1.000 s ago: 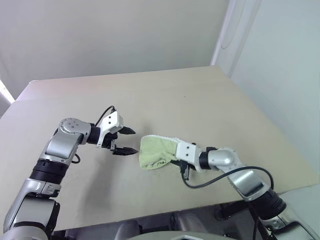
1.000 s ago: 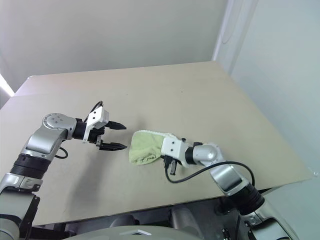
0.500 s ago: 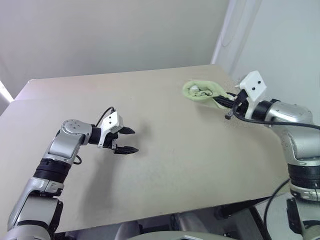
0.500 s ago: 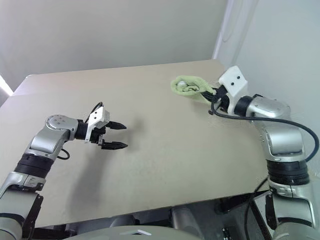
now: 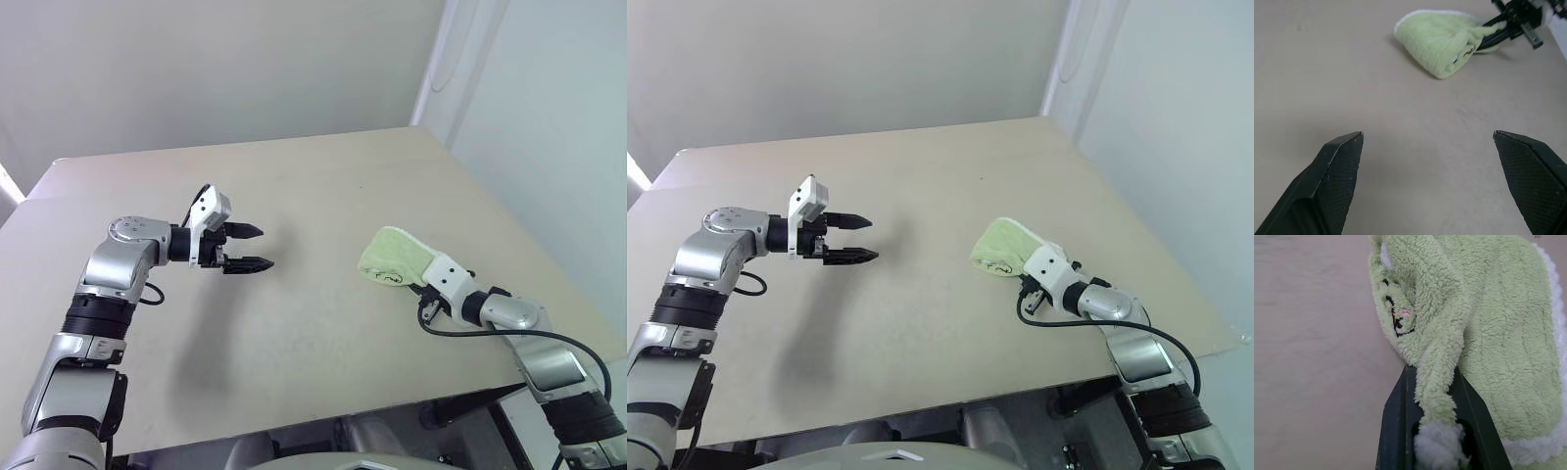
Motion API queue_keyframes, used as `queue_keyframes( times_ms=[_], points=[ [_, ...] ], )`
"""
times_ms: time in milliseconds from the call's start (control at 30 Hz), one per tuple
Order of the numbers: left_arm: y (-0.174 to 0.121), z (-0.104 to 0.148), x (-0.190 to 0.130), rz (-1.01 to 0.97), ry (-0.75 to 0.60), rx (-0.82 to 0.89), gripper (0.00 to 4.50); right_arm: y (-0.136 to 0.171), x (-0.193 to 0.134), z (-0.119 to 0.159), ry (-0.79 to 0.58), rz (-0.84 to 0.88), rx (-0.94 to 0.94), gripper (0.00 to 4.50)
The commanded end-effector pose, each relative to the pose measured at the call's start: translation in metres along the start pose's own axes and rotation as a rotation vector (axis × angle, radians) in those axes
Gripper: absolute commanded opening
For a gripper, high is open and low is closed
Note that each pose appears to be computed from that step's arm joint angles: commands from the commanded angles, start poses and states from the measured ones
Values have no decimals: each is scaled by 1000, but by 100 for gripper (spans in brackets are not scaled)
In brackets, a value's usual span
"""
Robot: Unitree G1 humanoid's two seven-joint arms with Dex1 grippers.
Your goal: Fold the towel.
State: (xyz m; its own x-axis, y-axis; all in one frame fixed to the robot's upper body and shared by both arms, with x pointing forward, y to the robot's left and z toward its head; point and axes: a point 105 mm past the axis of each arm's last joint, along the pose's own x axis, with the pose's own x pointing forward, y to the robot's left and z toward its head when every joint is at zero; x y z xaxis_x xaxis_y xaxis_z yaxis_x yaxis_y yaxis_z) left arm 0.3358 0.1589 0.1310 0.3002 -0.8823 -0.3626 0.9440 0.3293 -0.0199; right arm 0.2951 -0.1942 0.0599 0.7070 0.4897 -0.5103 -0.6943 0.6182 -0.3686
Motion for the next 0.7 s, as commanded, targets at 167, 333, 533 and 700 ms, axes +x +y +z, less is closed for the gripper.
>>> queue_keyframes(
  times_ms=[167, 333, 533, 700],
  points=[
    [3, 7, -3, 13, -1, 47, 450, -14, -17, 33, -115, -8, 47, 204],
    [2, 6, -2, 9, 6, 55, 450, -10, -24, 43, -152, 34, 73, 378],
    [8, 8, -4, 32, -2, 45, 450, -39, -41, 97, -444, -2, 341, 449],
    [6, 7, -1, 31, 0, 47, 450, -60, -14, 99, -471, -100, 516, 449]
  ],
)
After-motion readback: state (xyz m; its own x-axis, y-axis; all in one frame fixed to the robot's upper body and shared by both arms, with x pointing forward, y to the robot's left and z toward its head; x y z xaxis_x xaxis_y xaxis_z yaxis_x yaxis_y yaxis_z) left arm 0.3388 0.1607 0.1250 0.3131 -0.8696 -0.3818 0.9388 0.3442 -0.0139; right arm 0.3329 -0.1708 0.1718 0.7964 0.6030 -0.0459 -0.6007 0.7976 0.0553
